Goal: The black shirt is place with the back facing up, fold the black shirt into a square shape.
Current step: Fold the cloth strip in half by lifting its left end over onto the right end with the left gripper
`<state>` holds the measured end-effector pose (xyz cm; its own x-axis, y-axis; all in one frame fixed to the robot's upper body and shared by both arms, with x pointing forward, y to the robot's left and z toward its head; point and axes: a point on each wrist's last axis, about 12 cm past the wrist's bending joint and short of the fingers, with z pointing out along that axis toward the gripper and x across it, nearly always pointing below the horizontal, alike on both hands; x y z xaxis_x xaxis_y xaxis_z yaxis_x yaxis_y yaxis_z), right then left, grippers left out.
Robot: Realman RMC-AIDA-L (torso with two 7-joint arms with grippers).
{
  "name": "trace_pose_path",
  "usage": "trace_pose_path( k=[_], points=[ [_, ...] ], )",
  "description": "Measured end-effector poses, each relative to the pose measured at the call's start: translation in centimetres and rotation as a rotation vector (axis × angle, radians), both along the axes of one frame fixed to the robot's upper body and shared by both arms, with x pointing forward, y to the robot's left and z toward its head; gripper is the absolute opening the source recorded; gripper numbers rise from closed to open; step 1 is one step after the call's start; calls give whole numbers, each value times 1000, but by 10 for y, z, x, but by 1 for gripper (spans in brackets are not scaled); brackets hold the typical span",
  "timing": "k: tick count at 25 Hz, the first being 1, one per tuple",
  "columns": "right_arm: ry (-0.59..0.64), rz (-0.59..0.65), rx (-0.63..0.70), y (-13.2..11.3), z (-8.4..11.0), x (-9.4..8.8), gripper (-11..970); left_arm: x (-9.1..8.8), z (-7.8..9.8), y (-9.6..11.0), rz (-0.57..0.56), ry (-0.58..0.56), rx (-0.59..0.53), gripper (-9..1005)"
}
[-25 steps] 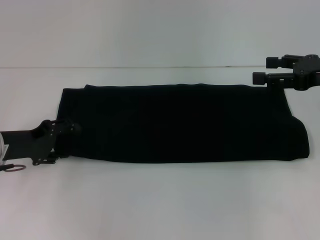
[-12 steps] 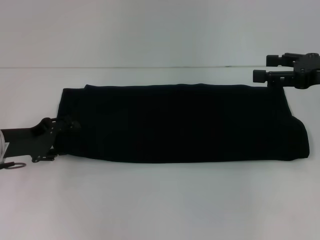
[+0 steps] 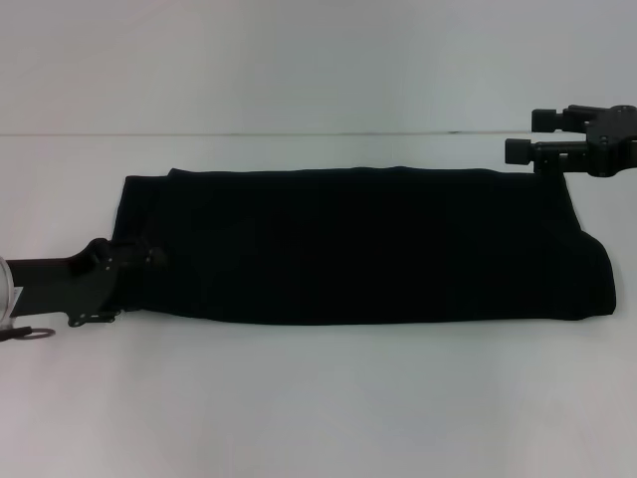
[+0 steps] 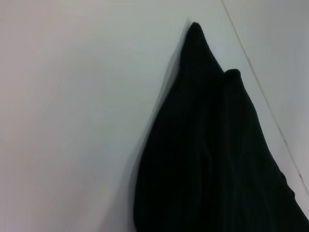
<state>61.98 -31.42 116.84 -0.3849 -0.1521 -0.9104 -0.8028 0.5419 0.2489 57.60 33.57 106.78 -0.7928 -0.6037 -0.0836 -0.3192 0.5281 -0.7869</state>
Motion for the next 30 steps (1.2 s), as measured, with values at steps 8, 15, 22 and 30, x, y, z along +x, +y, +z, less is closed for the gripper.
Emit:
trace_pose_path(
  k=[8, 15, 22, 30],
  points=[
    [-5, -1, 0, 0, 1, 0, 927, -3, -3, 1, -11, 8, 13, 709],
    [-4, 1, -1, 0, 1, 0, 928, -4, -5, 1, -16, 17, 34, 483],
    [-4, 2, 0, 1, 0, 0, 928, -4, -7, 0, -21, 5, 45, 172],
    [-1, -1, 12, 4, -2, -1, 928, -11, -9, 8, -60, -43, 94, 56]
  ],
)
